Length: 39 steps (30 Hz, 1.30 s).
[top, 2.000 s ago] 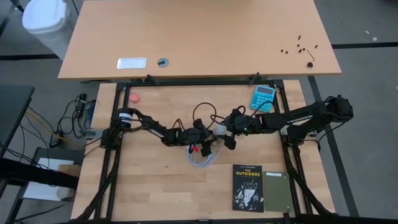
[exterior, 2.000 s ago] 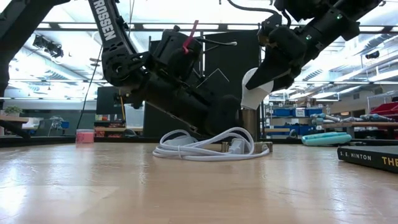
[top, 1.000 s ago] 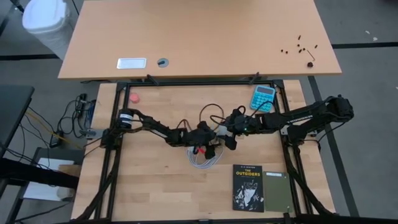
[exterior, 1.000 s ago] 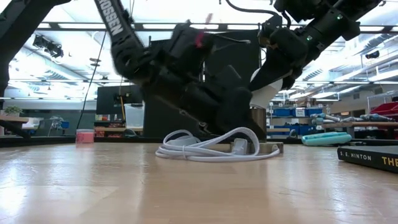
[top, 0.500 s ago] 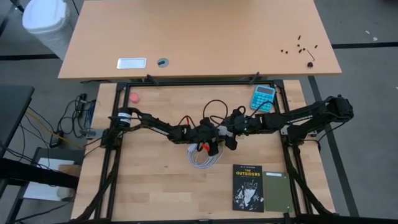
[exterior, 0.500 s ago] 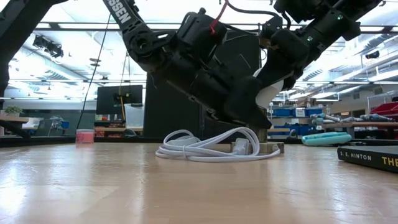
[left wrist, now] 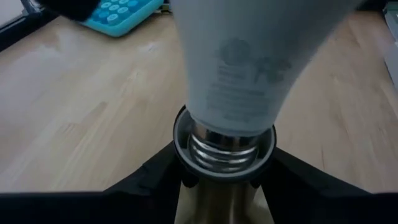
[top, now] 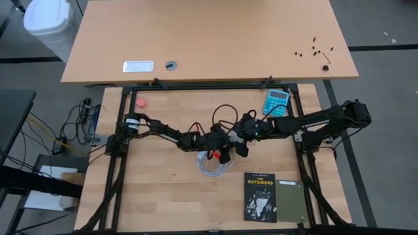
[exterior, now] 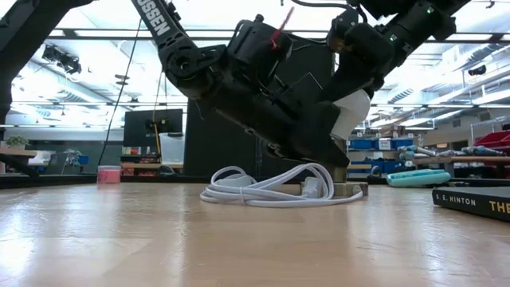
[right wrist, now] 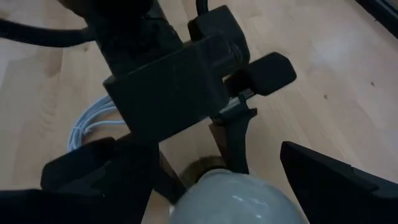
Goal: Screw lightbulb
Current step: Insert the white lightbulb into the silver lamp
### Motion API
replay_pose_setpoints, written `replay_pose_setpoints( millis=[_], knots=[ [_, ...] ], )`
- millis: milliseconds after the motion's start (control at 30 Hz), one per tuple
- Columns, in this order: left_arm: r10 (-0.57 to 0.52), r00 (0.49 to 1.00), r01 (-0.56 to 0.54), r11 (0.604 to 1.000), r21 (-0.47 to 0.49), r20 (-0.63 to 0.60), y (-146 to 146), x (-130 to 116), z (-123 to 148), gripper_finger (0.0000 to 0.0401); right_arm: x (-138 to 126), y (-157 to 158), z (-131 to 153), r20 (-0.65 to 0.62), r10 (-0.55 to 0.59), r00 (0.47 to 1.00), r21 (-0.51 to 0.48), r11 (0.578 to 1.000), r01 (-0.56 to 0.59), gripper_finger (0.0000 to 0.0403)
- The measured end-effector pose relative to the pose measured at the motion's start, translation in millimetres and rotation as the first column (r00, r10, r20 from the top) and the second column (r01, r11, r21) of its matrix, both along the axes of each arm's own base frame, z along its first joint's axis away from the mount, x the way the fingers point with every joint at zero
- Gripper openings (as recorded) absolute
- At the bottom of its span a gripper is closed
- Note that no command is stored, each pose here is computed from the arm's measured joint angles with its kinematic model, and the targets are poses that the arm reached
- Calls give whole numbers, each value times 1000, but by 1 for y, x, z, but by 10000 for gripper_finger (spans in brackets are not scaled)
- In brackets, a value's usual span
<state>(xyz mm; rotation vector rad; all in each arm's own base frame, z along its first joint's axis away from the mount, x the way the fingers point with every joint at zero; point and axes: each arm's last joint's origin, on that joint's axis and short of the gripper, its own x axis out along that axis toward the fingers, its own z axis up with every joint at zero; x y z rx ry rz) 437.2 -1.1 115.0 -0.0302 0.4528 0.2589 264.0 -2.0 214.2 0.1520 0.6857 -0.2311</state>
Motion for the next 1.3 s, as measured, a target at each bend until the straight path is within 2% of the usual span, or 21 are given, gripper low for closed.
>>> replay_pose_setpoints(
  millis=[567, 733, 833, 933, 1100, 1200, 1300],
  knots=[
    [3, 1000, -3, 1000, -13, 4, 0, 0, -2, 193, 3, 1, 16, -24, 20, 1000, -16, 1000, -20, 346],
    [1, 1000, -1, 1000, -11, 3, 0, 0, -3, 193, 7, 1, 33, 0, 36, 999, 5, 999, -36, 346],
    [1, 1000, -1, 1000, -11, 3, 0, 0, -3, 193, 8, 3, 42, -29, 53, 998, 5, 999, -53, 346],
    [0, 1000, 0, 1000, -11, 2, 0, 0, -3, 193, 6, 7, 54, -76, 74, 994, -2, 997, -75, 346],
    [-5, 1000, 5, 1000, -14, -1, -1, 0, -3, 193, -5, 13, 63, -238, 73, 968, 10, 997, -73, 346],
    [-16, 1000, 16, 1000, -19, -1, -1, 0, -3, 193, -18, 17, 58, -369, 46, 928, 14, 999, -44, 346],
    [-22, 1000, 22, 999, -24, -1, -1, 0, -3, 193, -29, 23, 56, -441, 4, 897, 13, 1000, 2, 346]
  ],
)
